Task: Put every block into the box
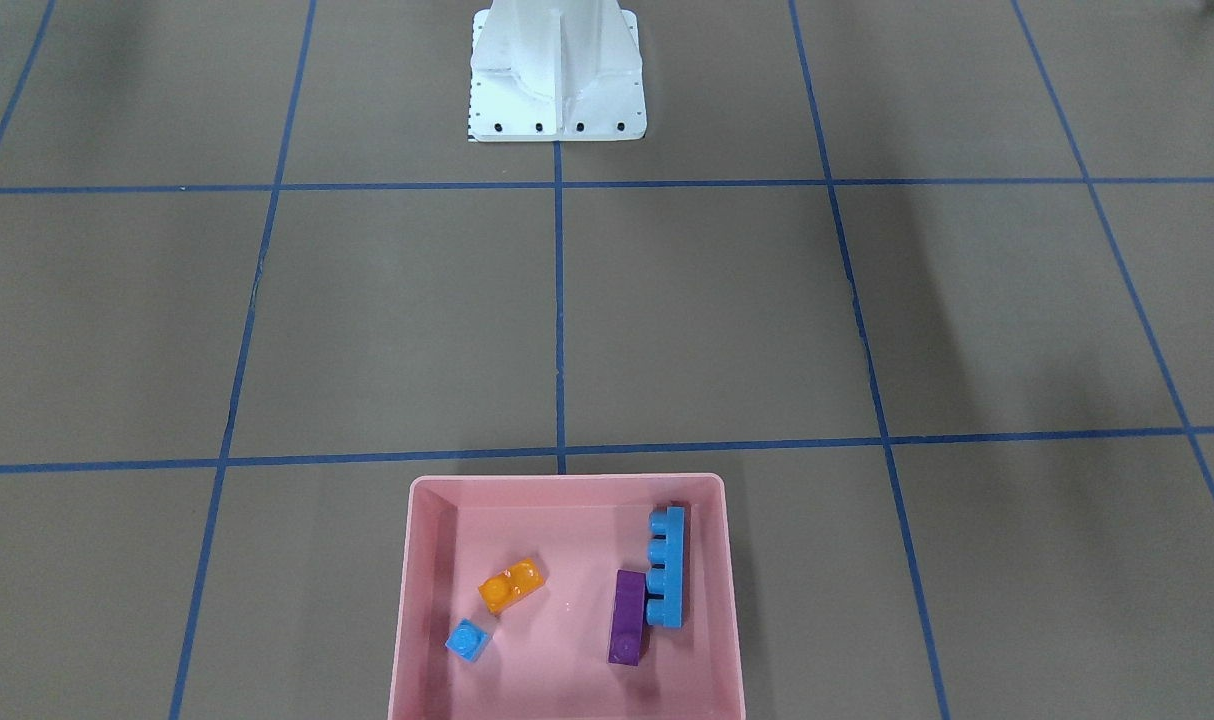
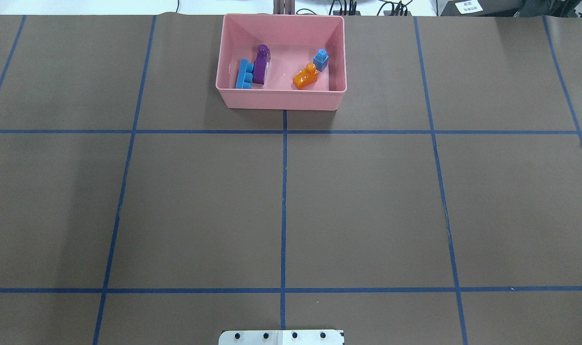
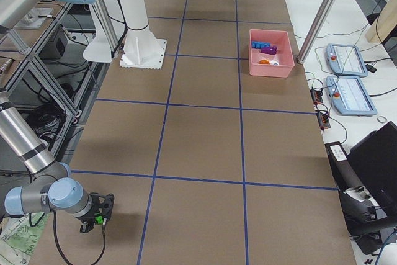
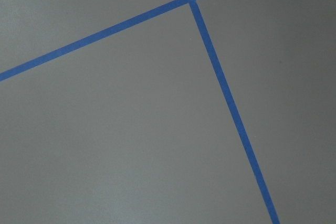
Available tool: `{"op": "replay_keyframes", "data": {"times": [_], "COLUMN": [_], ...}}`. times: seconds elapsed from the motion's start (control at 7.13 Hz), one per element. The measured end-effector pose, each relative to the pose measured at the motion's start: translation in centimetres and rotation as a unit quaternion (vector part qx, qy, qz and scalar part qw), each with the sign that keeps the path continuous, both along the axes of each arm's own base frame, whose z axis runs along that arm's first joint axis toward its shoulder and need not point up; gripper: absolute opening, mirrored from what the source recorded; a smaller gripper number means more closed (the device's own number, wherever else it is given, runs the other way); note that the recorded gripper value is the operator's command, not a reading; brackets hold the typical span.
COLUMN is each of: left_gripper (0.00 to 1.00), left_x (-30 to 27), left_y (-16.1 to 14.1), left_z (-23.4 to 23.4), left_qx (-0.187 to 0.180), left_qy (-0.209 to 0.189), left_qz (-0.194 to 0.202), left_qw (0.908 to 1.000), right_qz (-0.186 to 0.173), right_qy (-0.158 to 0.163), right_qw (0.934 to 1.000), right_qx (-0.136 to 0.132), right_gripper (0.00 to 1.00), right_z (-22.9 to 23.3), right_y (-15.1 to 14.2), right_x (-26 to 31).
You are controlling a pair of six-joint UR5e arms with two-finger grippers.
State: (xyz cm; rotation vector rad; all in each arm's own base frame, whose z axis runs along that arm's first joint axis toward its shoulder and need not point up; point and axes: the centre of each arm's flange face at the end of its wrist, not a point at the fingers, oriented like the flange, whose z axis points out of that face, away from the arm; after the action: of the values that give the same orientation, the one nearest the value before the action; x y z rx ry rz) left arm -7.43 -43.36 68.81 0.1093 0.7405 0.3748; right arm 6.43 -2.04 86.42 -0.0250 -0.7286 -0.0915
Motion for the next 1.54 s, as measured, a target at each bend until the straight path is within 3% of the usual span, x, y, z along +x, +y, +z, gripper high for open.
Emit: {"op": "replay_keyframes", "data": {"times": [0.28, 0.56, 0.84, 1.12, 1.54], "left_gripper": [1.00, 1.00, 1.00, 1.00, 1.00], "left_x": [0.0, 0.1, 0.1, -0.5, -0.5], "left_y": [0.3, 0.9, 1.5, 1.5, 0.8], "left_z": [0.3, 0.8, 1.3, 1.0, -2.0], "left_qx": [-0.003, -0.009, -0.017, -0.030, -0.039], "left_qy": [0.000, 0.003, 0.006, 0.010, 0.032], "left_qz": [0.000, 0.000, -0.004, -0.029, -0.062], "left_qw": [1.0000, 1.0000, 0.9998, 0.9991, 0.9968], "right_qz": [-0.002, 0.012, 0.017, 0.020, 0.031], "right_qy": [-0.002, -0.008, -0.015, -0.022, -0.017], "right_qw": [0.9996, 0.9975, 0.9951, 0.9944, 0.9954], "right_qx": [0.026, 0.069, 0.096, 0.102, 0.089], "right_gripper": [0.00, 0.00, 0.00, 0.00, 0.00], "right_z": [-1.1, -2.5, -3.6, -7.0, -20.3], "right_y": [-1.9, -6.7, -15.1, -25.5, -41.6], "right_x": [-0.3, -0.8, -1.7, -2.9, -3.8]}}
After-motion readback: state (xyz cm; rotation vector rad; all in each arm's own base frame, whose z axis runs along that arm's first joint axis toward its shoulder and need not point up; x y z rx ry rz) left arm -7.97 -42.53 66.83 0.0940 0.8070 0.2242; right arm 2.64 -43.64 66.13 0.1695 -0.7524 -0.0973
